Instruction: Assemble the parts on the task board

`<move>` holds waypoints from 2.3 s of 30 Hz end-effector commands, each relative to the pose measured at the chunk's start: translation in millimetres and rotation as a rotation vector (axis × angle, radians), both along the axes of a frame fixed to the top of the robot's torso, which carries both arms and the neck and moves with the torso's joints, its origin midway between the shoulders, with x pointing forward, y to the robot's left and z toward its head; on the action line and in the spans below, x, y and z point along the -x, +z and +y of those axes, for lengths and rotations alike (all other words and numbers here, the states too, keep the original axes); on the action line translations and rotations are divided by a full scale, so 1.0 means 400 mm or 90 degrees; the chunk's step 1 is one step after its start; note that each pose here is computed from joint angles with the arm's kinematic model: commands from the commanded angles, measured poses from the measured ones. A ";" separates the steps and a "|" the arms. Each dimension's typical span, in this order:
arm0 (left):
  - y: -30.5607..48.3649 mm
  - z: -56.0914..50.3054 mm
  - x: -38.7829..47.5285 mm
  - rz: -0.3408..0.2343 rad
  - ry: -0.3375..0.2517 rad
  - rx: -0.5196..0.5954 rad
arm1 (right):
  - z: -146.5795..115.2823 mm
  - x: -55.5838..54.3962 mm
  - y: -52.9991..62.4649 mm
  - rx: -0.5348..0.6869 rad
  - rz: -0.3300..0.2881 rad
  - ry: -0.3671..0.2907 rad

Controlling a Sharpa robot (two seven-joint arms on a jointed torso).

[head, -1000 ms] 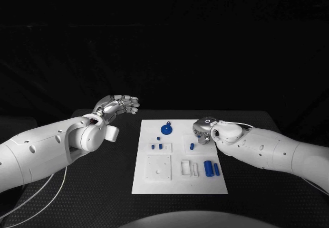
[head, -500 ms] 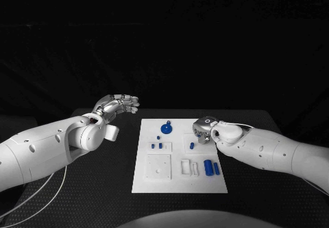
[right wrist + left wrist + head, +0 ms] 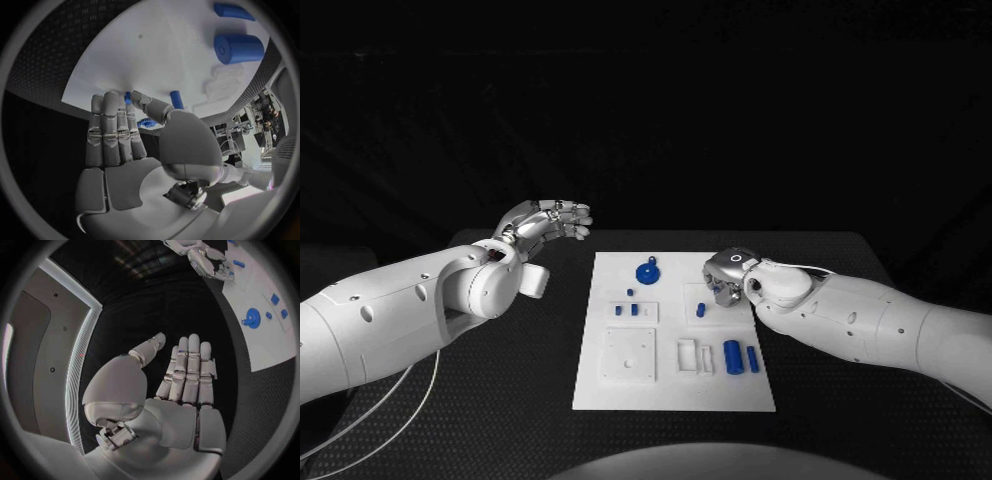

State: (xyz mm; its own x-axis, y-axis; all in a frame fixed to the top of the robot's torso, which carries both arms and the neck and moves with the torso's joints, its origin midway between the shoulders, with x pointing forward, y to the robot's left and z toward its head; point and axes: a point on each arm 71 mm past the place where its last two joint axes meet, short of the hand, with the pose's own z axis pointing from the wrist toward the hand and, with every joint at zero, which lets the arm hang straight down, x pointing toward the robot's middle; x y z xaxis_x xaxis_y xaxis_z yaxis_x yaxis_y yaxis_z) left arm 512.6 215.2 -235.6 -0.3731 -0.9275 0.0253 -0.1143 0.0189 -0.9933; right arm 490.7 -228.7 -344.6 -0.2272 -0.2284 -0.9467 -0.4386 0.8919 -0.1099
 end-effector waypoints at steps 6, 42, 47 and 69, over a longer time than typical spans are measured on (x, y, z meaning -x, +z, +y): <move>0.003 -0.002 -0.003 -0.002 -0.005 0.008 | 0.010 0.004 0.016 -0.018 -0.023 0.023; 0.000 0.014 -0.010 -0.001 0.005 0.002 | 0.117 0.055 0.176 -0.224 -0.041 0.085; 0.000 0.017 -0.012 -0.001 0.007 0.001 | 0.155 0.072 0.182 -0.271 -0.037 0.107; 0.009 -0.007 -0.025 -0.006 0.000 0.002 | 0.274 0.165 0.053 -0.267 0.020 0.174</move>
